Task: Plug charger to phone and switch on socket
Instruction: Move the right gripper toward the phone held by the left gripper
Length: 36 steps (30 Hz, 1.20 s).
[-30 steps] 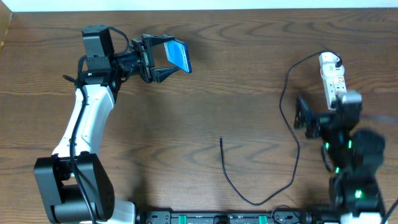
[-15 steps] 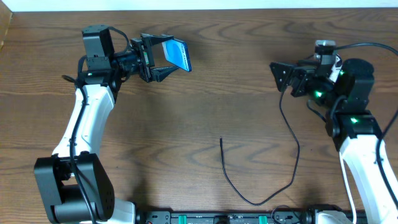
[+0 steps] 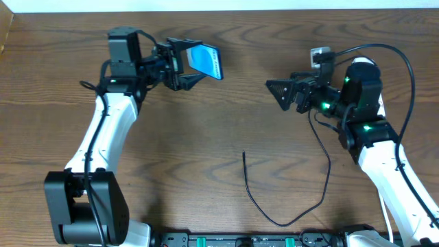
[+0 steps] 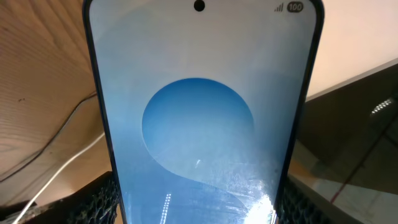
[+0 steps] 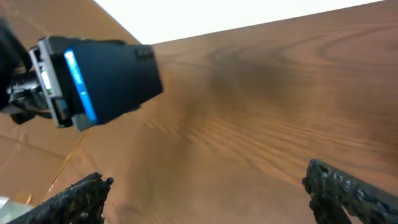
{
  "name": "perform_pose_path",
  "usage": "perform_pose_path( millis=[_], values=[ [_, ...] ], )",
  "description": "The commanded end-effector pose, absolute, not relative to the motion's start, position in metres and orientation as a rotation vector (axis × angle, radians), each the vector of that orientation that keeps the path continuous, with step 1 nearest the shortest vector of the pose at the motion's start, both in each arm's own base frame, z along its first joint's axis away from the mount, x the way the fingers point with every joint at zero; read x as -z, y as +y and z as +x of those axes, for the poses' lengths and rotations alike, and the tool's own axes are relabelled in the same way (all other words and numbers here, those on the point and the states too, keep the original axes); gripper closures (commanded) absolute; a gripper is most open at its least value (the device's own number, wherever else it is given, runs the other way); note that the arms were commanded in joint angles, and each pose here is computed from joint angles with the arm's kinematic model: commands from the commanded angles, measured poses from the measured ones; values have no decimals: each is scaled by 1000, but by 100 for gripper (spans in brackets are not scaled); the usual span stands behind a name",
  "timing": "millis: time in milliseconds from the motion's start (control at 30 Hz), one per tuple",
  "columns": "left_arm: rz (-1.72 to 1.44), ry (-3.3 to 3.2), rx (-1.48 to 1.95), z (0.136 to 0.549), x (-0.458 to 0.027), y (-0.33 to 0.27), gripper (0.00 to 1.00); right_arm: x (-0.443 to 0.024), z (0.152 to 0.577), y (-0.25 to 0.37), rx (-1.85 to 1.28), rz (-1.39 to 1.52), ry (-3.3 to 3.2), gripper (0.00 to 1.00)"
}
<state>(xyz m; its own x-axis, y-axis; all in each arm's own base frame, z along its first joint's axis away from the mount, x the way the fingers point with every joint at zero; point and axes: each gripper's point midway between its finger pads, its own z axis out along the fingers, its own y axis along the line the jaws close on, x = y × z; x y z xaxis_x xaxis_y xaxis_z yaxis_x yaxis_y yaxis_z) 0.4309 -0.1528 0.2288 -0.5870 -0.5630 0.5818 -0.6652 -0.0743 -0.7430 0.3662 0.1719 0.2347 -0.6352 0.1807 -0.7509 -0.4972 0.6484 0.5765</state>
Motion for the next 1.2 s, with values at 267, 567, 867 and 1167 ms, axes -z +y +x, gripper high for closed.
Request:
perform_pose_path(
  millis=[267,567,867,1167],
  values=[
    [1421,-2224,-1697,426,-222,-172,93,-234,358,188,-1001,-378,2018,1],
    [1360,-2266,-1670,417,-218,-192,93,-227,354,187,-1002,-376,2055,1],
    [1335,-2319,-1649,413,-215,-208,93,-229,350,191,-1021,-415,2038,1],
    [1320,-2410,-1600,402,-208,-240,93,-228,350,191,-1017,-421,2042,1]
  ],
)
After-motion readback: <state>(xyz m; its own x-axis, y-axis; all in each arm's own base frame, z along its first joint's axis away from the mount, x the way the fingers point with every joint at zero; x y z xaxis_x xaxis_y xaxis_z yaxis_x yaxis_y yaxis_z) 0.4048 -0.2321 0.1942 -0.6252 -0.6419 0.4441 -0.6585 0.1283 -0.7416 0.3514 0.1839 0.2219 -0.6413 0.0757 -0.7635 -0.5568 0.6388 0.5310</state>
